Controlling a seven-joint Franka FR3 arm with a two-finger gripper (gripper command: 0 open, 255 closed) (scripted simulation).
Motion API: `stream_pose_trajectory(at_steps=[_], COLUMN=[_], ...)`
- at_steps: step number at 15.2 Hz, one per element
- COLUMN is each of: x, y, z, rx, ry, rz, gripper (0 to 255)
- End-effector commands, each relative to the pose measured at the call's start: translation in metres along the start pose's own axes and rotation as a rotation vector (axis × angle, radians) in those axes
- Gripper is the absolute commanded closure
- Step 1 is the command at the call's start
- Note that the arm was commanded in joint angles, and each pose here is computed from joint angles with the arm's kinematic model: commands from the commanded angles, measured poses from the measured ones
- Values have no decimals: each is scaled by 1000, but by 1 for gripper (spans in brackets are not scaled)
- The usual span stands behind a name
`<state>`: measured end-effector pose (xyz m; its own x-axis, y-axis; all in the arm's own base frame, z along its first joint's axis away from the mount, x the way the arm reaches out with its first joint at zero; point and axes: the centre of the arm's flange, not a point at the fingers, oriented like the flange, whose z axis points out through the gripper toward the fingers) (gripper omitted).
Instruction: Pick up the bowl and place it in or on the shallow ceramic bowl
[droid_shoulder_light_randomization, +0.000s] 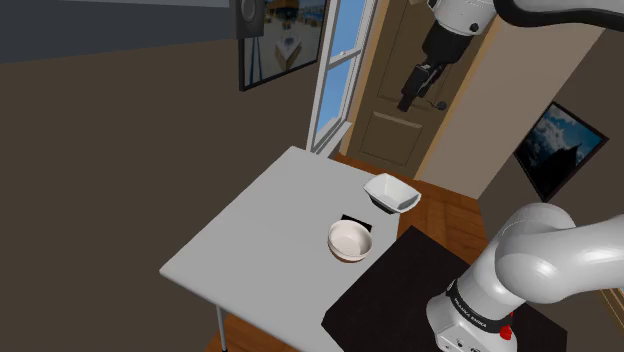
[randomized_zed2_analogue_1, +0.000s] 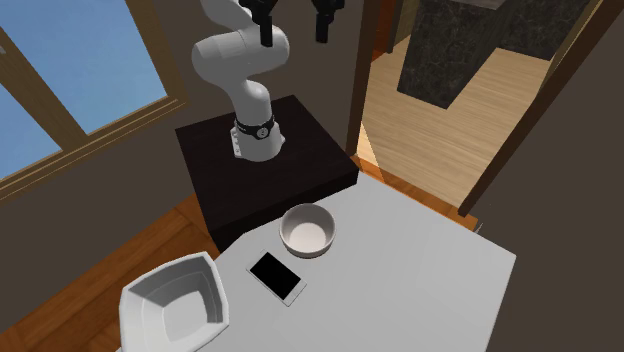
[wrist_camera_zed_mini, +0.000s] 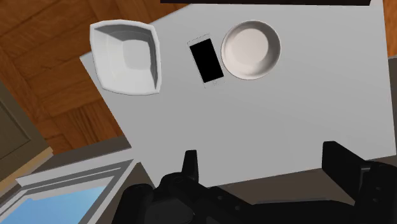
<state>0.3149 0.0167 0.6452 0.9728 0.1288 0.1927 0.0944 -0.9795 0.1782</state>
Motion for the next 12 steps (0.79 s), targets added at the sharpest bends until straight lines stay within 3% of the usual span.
stream_pose_trajectory(at_steps=[1,12], x=[0,-15], y=[0,-50], z=[0,135], rx=[0,1], ry=[0,-23], rz=[0,17], gripper=[0,0])
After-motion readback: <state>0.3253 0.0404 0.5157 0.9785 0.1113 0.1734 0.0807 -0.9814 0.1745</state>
